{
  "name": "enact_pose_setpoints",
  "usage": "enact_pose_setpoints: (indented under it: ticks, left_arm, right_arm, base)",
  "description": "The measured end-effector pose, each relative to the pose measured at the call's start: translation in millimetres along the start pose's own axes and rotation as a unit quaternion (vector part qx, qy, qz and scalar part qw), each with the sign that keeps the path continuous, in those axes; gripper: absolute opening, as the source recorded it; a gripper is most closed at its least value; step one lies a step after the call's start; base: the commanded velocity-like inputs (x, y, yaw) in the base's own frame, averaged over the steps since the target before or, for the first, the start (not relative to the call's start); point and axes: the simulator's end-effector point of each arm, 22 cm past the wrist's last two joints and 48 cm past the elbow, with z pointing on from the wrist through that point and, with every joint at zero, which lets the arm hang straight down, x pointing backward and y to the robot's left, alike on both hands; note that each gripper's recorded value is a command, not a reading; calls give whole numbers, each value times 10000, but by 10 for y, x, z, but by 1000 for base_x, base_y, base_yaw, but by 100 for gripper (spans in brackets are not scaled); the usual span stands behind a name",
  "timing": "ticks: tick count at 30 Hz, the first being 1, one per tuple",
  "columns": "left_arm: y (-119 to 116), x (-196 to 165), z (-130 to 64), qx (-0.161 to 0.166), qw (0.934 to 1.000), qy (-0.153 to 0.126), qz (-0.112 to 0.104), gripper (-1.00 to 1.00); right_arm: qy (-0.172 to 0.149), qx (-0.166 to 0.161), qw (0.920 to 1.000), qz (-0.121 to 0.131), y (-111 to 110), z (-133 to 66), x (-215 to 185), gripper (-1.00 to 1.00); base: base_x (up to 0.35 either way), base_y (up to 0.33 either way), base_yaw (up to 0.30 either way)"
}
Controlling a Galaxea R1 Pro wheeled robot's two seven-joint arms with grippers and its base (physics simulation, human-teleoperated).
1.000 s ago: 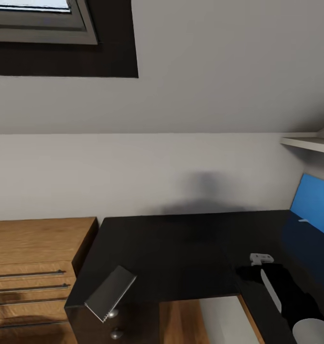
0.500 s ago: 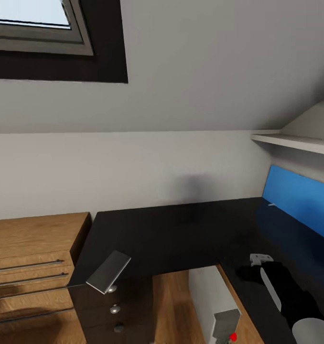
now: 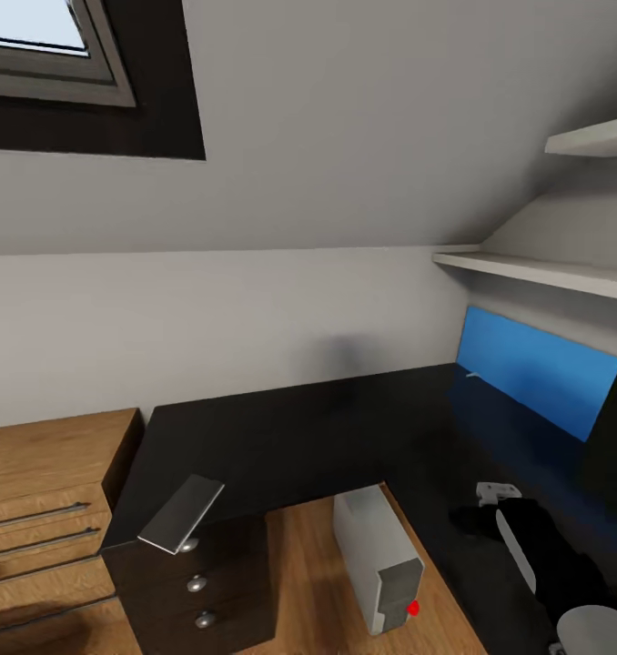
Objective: In the bedroom, organize the workspace by keeping the computer under the desk, ensuring the monitor is on the desk, placing the keyboard on the desk next to the monitor, placing the mouse on the desk next to the keyboard, moving the folder from the swivel chair onto the desk next to the mouse, stacking the notebook on top of the folder with the pen on top of the notebook, and positioning the swivel chair next to the desk.
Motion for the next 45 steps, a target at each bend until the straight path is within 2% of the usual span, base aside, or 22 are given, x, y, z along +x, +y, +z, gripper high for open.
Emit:
enact_pose_setpoints:
  ticks: [5, 10, 16, 35, 45]
  left_arm:
    - [-2, 0, 0, 1, 10000, -1, 0, 100]
    - [0, -1, -1, 1, 10000, -3, 1, 100]
    - [-5, -7, -3, 3, 10000, -18, -2, 100]
    - [-10, -25, -2, 5, 10000, -60, -8, 100]
    - [-10, -25, -3, 5, 10000, -61, -8, 100]
  right_arm:
    - [-4, 1, 10000, -2, -12, 4, 1, -100]
    - [-358, 11, 9994, -40, -30, 3, -140, -100]
    - [-433, 29, 9990, -46, -40, 2, -169, -100]
    - [2, 165, 9998, -108, -143, 153, 188, -100]
    - [70, 313, 9993, -181, -220, 160, 231, -100]
  base:
    - [-256, 0, -18]
    - [-57, 0, -2]
    - [-5, -110, 0]
    - [-94, -105, 0]
    - [-109, -66, 0]
